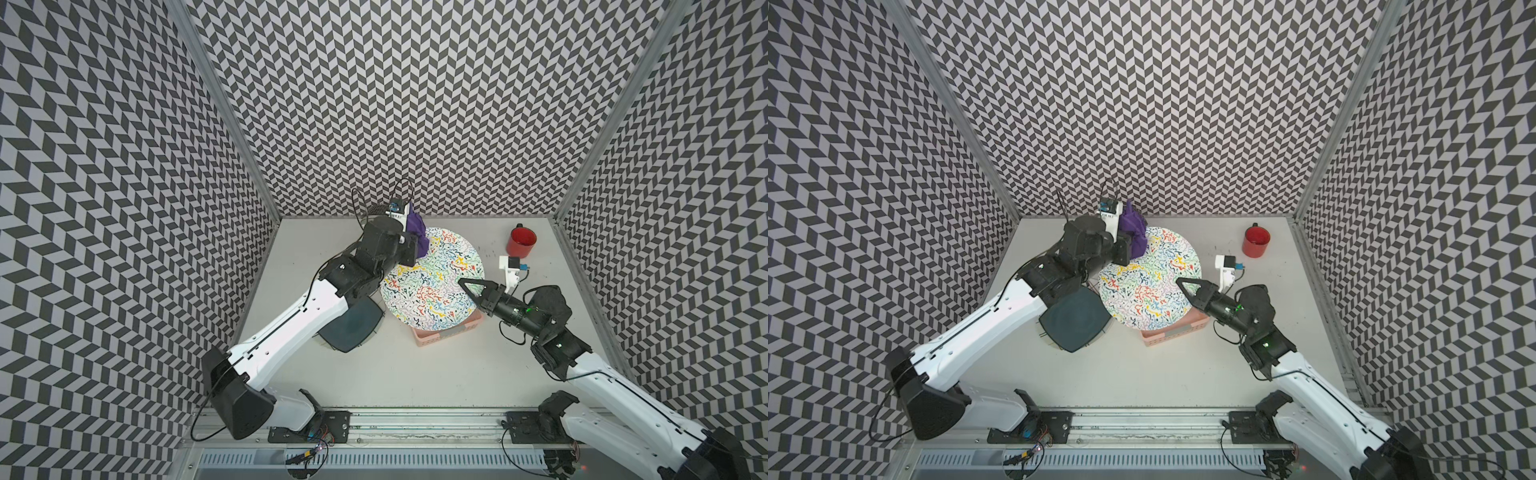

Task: Wipe the wet plate dry
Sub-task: Wipe the plate with towel.

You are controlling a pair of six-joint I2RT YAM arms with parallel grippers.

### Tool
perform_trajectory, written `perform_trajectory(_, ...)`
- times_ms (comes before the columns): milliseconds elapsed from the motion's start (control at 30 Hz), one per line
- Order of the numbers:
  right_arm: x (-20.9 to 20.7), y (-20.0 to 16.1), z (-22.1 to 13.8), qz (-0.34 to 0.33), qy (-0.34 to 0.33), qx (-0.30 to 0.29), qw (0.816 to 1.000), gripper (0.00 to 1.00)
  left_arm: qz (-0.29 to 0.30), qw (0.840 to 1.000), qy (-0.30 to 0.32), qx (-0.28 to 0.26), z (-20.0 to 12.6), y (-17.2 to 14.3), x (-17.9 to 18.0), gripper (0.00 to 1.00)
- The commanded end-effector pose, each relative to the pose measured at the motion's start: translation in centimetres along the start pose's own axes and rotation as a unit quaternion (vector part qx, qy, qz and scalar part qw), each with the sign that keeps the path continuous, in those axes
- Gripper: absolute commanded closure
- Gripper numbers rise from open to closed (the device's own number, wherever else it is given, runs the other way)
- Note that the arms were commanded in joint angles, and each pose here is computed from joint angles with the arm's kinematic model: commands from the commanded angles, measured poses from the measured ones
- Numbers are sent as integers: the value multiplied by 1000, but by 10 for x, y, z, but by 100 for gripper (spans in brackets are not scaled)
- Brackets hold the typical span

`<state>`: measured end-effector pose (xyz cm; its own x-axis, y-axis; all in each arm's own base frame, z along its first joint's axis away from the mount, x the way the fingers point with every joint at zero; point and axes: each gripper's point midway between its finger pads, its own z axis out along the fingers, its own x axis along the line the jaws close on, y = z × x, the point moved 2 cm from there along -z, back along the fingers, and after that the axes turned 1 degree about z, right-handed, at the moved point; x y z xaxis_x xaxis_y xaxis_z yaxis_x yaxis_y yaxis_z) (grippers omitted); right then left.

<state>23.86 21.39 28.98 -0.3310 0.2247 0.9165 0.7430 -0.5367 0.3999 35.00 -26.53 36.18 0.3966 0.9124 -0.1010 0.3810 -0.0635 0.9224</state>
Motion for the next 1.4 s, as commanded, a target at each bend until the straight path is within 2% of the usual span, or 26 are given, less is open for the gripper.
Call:
perform_trajectory(0, 93, 12, -23, -97, 170, -42, 980, 100, 76, 993, -39, 80, 23, -58, -51, 100)
perform_trajectory(67, 94, 29, -27, -102, 157, -77, 979, 100, 93, 991, -81, 43, 5, -69, -85, 100)
perform_trajectory(133, 94, 46, -32, -98, 152, -90, 979, 100, 57, 990, -127, 29, -8, -78, -91, 100)
perform_trajectory(200, 98, 57, -40, -95, 174, -94, 976, 100, 28, 992, -125, 19, -17, -84, -76, 100)
perform_trajectory(267, 98, 63, -48, -90, 186, -94, 974, 100, 6, 995, -97, 19, -20, -87, -47, 100)
perform_trajectory(367, 101, 58, -55, -94, 198, -86, 972, 100, -37, 998, -41, 31, -19, -88, 8, 100)
perform_trajectory(433, 100, 48, -53, -96, 196, -62, 974, 100, -45, 998, -34, 32, -20, -86, 24, 100)
perform_trajectory(500, 98, 41, -49, -93, 200, -54, 974, 100, -16, 995, -91, 41, -21, -89, 0, 100)
perform_trajectory(567, 98, 45, -47, -89, 206, -64, 972, 100, 43, 985, -160, 51, -28, -103, -51, 100)
perform_trajectory(633, 105, 51, -48, -91, 215, -80, 969, 100, 97, 979, -166, 69, -28, -128, -90, 100)
perform_trajectory(667, 109, 54, -48, -95, 219, -84, 967, 100, 98, 979, -158, 80, -25, -134, -96, 100)
perform_trajectory(733, 114, 55, -43, -105, 217, -73, 968, 100, 73, 985, -135, 80, -14, -131, -88, 100)
perform_trajectory(867, 107, 36, -34, -97, 215, -34, 971, 100, -34, 997, -58, 28, 3, -80, -24, 100)
perform_trajectory(933, 101, 30, -35, -88, 216, -38, 972, 100, -61, 997, -40, 7, 6, -60, -4, 100)
perform_trajectory(1000, 97, 34, -40, -78, 216, -63, 971, 100, -40, 997, -70, 16, 7, -58, -19, 100)
perform_trajectory(1067, 100, 47, -44, -81, 206, -87, 971, 100, -16, 994, -101, 29, 5, -74, -42, 100)
perform_trajectory(1133, 104, 59, -47, -89, 200, -97, 971, 100, -29, 993, -110, 18, -6, -84, -47, 100)
perform_trajectory(1200, 108, 67, -52, -86, 210, -103, 968, 100, -87, 985, -147, -19, -29, -75, -36, 100)
perform_trajectory(1233, 107, 71, -55, -84, 213, -104, 968, 100, -125, 976, -174, -40, -41, -66, -25, 100)
perform_trajectory(1367, 115, 73, -75, -60, 264, -107, 957, 100, -242, 916, -279, -160, -120, -4, 27, 100)
